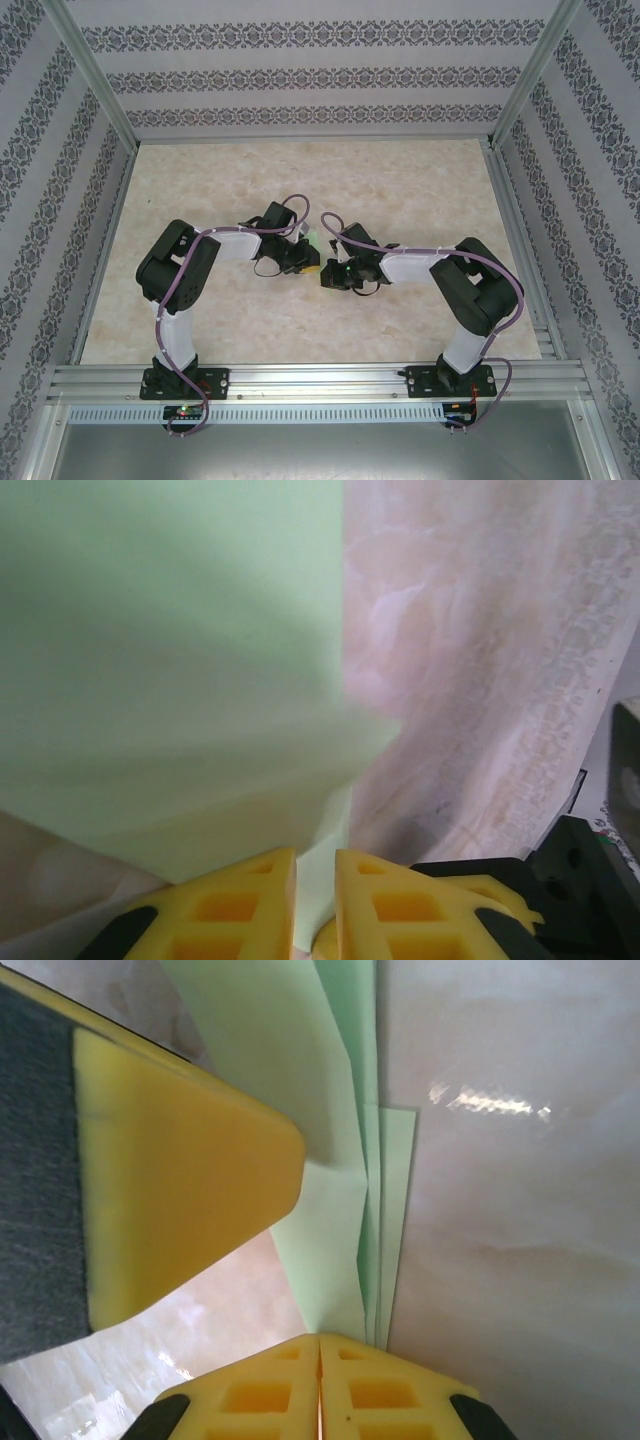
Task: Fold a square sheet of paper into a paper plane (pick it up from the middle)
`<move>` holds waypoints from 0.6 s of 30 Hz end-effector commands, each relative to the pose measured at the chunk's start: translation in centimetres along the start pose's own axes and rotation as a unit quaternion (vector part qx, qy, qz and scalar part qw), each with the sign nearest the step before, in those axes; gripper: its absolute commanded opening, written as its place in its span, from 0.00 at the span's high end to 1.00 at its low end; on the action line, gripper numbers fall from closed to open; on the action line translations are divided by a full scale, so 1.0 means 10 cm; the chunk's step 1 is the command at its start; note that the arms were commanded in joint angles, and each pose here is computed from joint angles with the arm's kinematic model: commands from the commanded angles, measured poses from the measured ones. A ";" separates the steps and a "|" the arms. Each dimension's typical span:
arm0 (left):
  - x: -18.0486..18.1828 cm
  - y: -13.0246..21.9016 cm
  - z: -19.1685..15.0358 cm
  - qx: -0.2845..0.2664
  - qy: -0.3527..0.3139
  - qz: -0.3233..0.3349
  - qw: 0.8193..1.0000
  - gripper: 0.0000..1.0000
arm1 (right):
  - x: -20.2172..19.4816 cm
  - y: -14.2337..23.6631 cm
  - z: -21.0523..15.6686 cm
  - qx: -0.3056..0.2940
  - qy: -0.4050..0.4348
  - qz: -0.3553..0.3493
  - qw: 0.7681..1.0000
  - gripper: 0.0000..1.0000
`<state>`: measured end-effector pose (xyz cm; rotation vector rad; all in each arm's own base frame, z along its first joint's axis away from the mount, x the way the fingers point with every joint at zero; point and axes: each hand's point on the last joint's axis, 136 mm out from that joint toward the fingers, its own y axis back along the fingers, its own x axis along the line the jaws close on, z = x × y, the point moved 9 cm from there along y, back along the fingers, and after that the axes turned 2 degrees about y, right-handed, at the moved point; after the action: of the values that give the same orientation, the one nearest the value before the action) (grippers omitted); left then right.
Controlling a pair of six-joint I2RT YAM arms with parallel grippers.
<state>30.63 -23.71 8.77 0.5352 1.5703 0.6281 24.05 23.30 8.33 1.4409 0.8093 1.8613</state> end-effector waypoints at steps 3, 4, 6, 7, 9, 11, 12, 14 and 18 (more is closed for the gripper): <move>-0.27 0.18 0.01 -0.023 -0.065 -0.052 0.996 0.81 | -0.23 -0.08 -0.13 0.017 -0.036 -0.037 0.999 0.93; -0.25 0.18 -0.02 -0.020 -0.064 -0.050 0.996 0.82 | -0.23 -0.07 -0.12 0.016 -0.039 -0.037 0.998 0.94; -0.20 0.17 -0.06 -0.015 -0.061 -0.048 0.997 0.83 | -0.24 -0.07 -0.13 0.017 -0.041 -0.040 0.998 0.95; -0.18 0.16 -0.09 -0.012 -0.060 -0.048 0.997 0.83 | -0.25 -0.07 -0.12 0.017 -0.043 -0.042 0.998 0.96; -0.13 0.14 -0.12 -0.007 -0.055 -0.042 0.998 0.84 | -0.26 -0.07 -0.12 0.019 -0.046 -0.045 0.998 0.97; -0.09 0.11 -0.15 -0.002 -0.050 -0.035 0.998 0.86 | -0.27 -0.07 -0.12 0.021 -0.049 -0.047 0.997 0.97; -0.08 0.10 -0.16 0.000 -0.050 -0.033 0.998 0.87 | -0.28 -0.07 -0.13 0.023 -0.050 -0.048 0.997 0.98; -0.05 0.05 -0.17 0.006 -0.048 -0.028 0.998 0.88 | -0.28 -0.07 -0.12 0.025 -0.052 -0.049 0.997 0.98; -0.03 -0.02 -0.16 0.016 -0.048 -0.019 0.999 0.88 | -0.29 -0.09 -0.13 0.029 -0.054 -0.051 0.997 0.98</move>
<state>29.16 -23.44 9.36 0.5229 1.5269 0.5767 24.28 22.92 8.22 1.4783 0.7785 1.8417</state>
